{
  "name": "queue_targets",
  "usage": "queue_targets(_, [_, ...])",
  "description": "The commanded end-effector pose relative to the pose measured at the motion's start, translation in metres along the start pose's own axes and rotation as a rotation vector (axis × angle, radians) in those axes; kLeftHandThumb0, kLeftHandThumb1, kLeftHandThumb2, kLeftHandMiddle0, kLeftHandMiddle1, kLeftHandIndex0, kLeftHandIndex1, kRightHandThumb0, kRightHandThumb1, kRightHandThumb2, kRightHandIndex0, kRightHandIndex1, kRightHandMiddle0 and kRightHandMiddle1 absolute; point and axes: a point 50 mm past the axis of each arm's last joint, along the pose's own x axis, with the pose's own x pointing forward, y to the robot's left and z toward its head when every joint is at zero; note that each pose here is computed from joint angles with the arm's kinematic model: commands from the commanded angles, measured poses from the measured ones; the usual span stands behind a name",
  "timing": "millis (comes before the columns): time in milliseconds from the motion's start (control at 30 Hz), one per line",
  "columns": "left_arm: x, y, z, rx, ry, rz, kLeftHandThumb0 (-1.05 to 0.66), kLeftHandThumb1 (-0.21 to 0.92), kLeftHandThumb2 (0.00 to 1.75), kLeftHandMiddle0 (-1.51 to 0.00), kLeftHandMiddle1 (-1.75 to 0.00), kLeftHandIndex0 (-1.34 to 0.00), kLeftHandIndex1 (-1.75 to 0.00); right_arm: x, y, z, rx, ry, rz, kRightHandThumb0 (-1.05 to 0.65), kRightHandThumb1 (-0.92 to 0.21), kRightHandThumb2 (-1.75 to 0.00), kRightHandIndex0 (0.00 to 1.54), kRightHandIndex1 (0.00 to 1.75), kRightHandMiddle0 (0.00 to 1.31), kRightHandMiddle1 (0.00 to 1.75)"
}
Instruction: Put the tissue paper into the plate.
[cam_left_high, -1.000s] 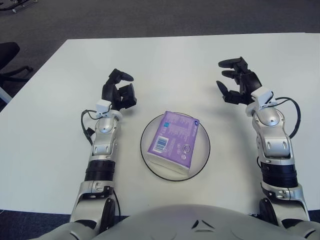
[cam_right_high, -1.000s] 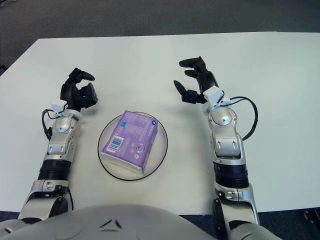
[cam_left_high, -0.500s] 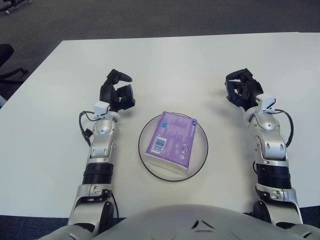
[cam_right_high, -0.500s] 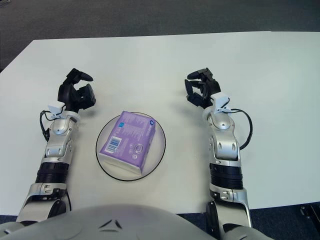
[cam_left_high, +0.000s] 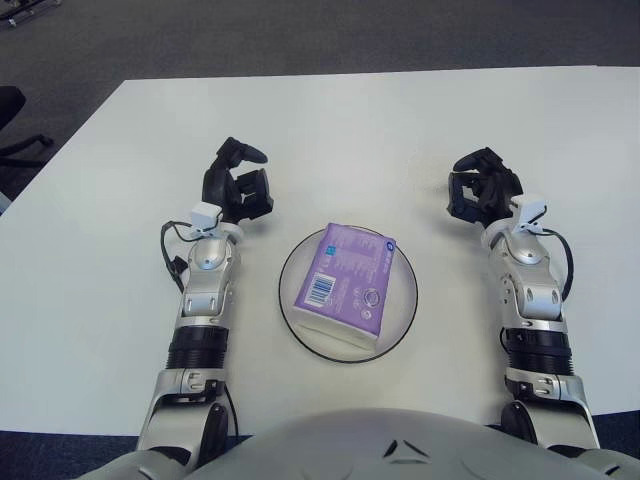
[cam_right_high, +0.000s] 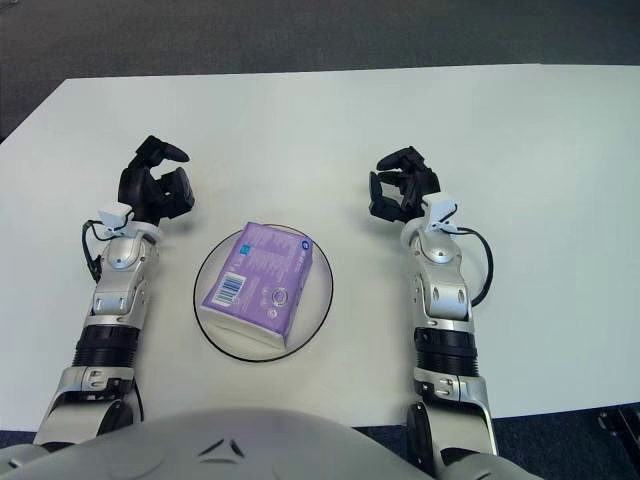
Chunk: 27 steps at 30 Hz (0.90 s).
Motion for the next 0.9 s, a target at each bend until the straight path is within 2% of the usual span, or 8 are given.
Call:
queue_targets(0, [-0.058,0.004,-0.064,-0.008,0.295,0.043,-0.44,0.44,1.17,-1.24,-1.75,-0.52,-1.75,-0.024,0.016,-0.041,0.105,0.159,-0.036,-0.01,-0.02,-1.66,0.85,1.73,0.61,1.74])
queue_targets(133, [-0.058,0.003,-0.064,-0.006,0.294,0.045,-0.44,0.44,1.17,-1.24,-1.75,-0.52,-1.75,-0.024,0.018,-0.047,0.084,0.186,-0.049,-0.01,0.06,-1.73,0.89,1.74,0.69,1.70])
queue_targets(333, [-0.059,0.003,-0.063,-0.009,0.294,0.039,-0.44,0.43,1.17,-1.25,-1.75,-0.52,-1.75,-0.026,0.019,-0.053,0.047,0.199,-0.040,-0.01,0.09,-1.74,0.91,1.75,0.75,1.64])
queue_targets(867, [-0.059,0.003,-0.065,-0.016,0.304,0.035,-0.44,0.44,1.17,-1.24,-1.75,-0.52,-1.75,-0.025,0.021,-0.061,-0.004,0.242,0.003,-0.01,0.11,-1.75,0.91,1.75,0.79,1.60])
